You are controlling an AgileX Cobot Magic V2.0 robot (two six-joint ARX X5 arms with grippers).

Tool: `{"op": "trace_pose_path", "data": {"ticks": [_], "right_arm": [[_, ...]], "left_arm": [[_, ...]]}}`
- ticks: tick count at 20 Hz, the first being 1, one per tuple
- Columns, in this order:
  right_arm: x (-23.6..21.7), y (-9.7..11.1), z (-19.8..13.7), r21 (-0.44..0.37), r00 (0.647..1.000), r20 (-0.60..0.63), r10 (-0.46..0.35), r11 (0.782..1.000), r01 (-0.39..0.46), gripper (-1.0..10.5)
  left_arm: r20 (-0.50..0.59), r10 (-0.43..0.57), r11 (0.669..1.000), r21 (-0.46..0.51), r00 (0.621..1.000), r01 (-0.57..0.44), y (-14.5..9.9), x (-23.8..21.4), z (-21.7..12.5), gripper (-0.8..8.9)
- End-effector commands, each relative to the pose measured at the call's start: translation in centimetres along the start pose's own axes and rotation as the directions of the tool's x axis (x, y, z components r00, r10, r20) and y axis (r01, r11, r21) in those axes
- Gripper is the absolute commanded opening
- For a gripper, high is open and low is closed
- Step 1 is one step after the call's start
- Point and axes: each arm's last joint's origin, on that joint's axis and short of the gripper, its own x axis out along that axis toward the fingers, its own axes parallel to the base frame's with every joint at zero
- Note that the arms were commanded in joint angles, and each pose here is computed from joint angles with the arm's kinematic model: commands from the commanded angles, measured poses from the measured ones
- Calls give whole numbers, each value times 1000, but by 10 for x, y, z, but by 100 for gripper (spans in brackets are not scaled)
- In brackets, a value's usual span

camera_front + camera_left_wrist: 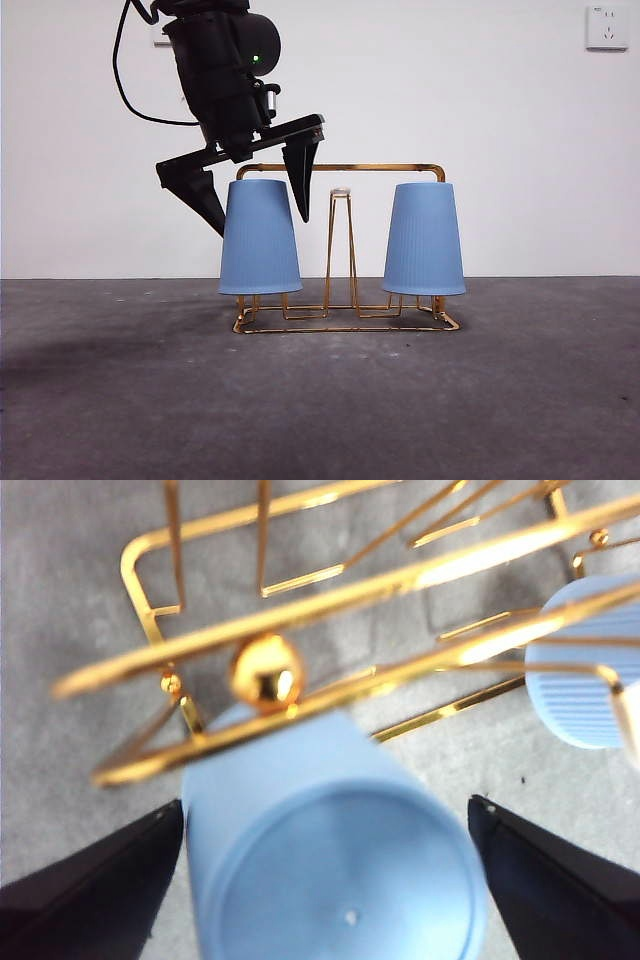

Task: Pick up cup 1,put cup 1 in the cup rack,pick up cup 2,put cup 2 in the cup rack

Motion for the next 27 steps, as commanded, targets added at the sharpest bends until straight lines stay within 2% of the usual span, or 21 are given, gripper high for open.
{"op": "trace_pose_path", "data": {"ticks": [1,6,10,13,15,18,20,21,23,25,27], "right_arm": [[-1,1,-3,-5,1000,-19,9,1000,-9,249],[-1,1,-3,-6,1000,-19,12,1000,-12,249],[-1,1,-3,-6,1000,-19,13,1000,-13,249],[-1,1,-3,-6,1000,-19,12,1000,-12,249],[-1,1,-3,-7,1000,-19,12,1000,-12,249],[0,1,-1,-10,1000,-8,10,1000,-10,249],[2,0,-1,-8,1000,-15,10,1000,-10,249],[2,0,-1,-7,1000,-18,10,1000,-10,249],[4,-1,0,-5,999,-32,-18,1000,17,249],[6,-3,0,-4,997,-44,-63,998,63,249],[8,-5,1,-1,995,-53,-82,997,82,249]], "left_arm": [[-16,7,1000,1,1000,-7,0,8,0,480],[-22,8,1000,22,1000,-8,-2,-5,2,480],[26,-6,999,39,1000,5,-11,-38,11,480],[29,43,998,46,999,-44,-12,-63,10,480],[71,0,998,57,997,-4,-15,-86,6,480],[165,25,996,85,986,-40,-16,-124,-4,480],[223,7,995,95,975,-29,-15,-152,-13,480],[252,-14,994,105,968,-13,-16,-167,-19,480],[291,-126,982,171,948,78,-20,-199,-35,471],[313,-254,949,261,915,175,-30,-230,-56,468],[337,-330,916,340,882,213,-40,-257,-78,467]]}}
